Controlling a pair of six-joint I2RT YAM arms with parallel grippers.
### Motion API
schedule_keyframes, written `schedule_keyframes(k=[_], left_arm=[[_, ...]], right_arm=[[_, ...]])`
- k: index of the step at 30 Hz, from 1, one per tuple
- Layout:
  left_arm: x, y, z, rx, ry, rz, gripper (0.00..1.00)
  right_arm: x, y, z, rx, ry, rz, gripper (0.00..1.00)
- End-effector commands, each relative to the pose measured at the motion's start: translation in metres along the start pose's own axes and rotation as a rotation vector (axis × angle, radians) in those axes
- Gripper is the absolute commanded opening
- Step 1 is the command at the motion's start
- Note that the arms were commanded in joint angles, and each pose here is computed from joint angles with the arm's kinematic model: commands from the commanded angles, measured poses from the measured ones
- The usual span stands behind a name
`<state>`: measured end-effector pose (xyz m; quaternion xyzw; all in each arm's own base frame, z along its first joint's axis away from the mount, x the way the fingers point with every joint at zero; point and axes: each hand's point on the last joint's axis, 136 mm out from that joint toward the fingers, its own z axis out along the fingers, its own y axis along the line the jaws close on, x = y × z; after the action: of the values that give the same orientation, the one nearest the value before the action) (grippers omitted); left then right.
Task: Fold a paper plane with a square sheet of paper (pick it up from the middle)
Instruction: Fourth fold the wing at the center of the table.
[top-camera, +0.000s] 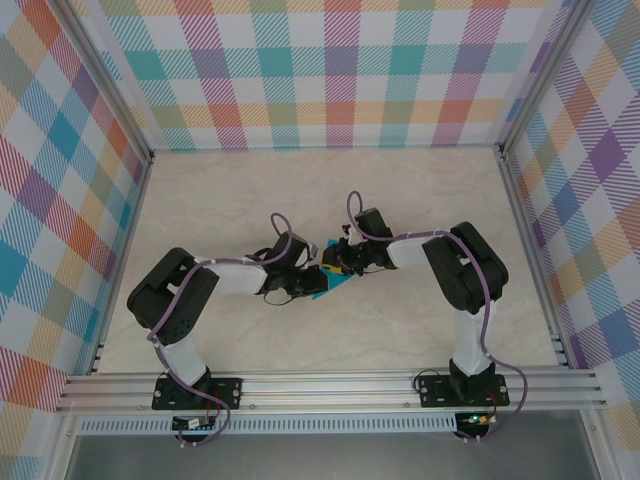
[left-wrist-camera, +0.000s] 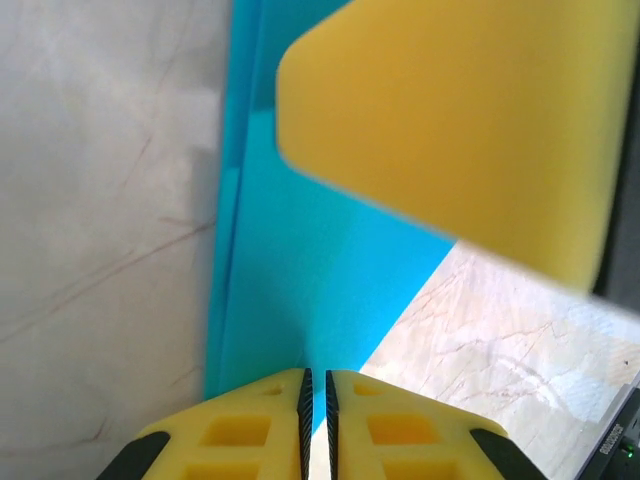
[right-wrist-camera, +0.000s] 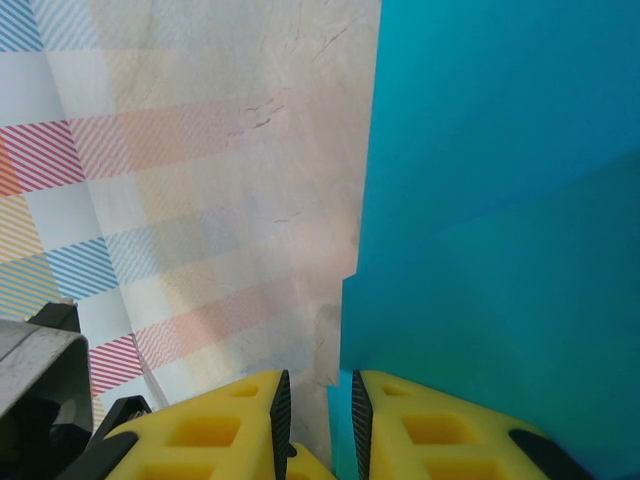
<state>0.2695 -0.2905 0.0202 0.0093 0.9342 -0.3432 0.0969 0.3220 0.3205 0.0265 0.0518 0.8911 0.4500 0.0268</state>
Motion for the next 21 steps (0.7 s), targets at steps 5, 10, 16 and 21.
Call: schedule_keyframes(k=[5,10,16,21], left_arm=[[0.043,0.033,-0.012,-0.089,0.117,-0.073,0.15],[0.049,0.037,-0.015,-0.106,0.138,-0.078,0.16],[0.047,0.038,-0.027,-0.145,0.119,-0.063,0.15],[0.027,0.02,-0.046,-0.107,0.0,-0.042,0.15]], right_arm=[[0.015,-0.047,0.004,0.149,0.013,0.088,0.26],[0.014,-0.047,0.003,0.15,0.013,0.088,0.26],[0.014,-0.047,0.003,0.15,0.011,0.088,0.26],[0.014,-0.047,0.003,0.15,0.011,0.088,0.27]])
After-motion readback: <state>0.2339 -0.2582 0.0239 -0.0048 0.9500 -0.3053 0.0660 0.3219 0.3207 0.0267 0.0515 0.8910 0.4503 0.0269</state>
